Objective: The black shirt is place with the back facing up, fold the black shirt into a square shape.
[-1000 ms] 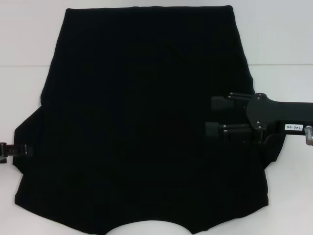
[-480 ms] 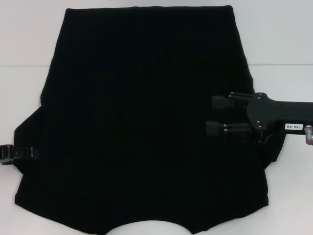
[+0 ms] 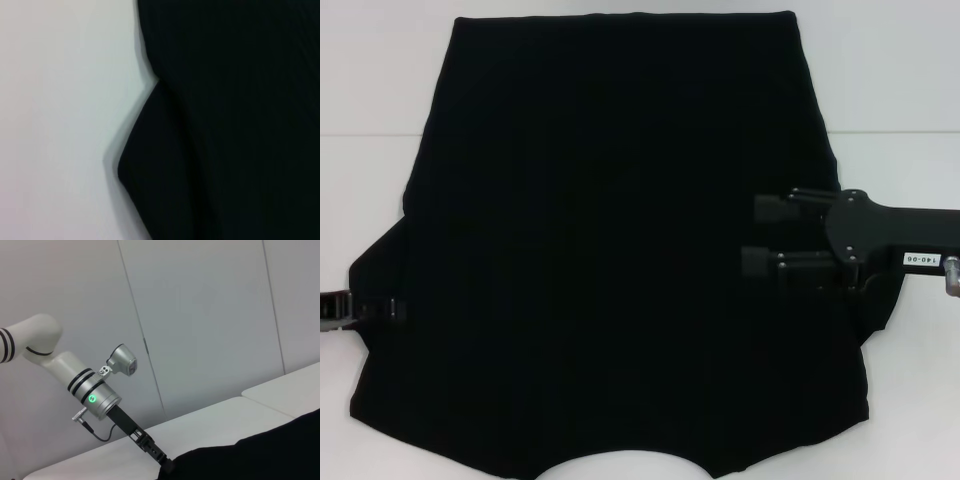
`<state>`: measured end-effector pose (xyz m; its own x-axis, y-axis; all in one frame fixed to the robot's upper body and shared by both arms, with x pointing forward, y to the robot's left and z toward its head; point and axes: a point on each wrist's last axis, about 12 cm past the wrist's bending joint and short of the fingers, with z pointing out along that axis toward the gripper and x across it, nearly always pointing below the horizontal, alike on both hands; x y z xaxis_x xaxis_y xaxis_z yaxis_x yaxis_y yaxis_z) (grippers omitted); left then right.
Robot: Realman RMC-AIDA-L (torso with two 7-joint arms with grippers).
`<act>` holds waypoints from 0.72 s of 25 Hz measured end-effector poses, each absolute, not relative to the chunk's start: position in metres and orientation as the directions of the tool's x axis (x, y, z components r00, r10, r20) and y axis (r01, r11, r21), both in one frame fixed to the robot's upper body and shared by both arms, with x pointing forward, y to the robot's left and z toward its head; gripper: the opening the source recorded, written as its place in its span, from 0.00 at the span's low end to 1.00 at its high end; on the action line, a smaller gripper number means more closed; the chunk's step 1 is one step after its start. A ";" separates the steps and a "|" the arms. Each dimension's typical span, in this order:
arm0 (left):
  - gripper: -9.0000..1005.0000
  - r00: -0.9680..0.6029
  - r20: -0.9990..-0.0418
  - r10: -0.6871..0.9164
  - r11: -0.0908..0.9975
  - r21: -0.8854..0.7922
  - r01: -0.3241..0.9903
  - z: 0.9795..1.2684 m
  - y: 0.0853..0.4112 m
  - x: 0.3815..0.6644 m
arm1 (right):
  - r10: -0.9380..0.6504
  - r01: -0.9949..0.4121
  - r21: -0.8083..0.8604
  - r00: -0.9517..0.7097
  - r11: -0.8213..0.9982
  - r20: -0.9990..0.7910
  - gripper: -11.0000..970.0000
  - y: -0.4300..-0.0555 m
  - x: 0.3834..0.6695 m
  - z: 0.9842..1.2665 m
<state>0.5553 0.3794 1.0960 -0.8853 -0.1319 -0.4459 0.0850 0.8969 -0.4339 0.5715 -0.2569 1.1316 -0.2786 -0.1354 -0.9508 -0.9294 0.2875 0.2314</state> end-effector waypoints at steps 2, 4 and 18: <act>0.79 -0.883 -0.450 -0.135 0.898 -0.433 0.083 1.096 0.379 0.557 | -0.131 -0.930 0.231 -0.277 0.286 -0.952 0.91 -0.257 0.571 1.132; 0.79 -0.884 -0.448 -0.135 0.897 -0.434 0.083 1.095 0.378 0.558 | -0.130 -0.930 0.230 -0.275 0.285 -0.953 0.91 -0.257 0.571 1.133; 0.23 -0.881 -0.460 -0.114 0.910 -0.404 0.093 1.093 0.377 0.563 | -0.128 -0.930 0.226 -0.271 0.290 -0.954 0.91 -0.259 0.571 1.132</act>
<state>0.5634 0.3765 1.0929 -0.8805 -0.1143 -0.4600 0.0928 0.9101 -0.4038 0.5711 -0.2588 1.1325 -0.2711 -0.1275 -0.9541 -0.9301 0.2898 0.2256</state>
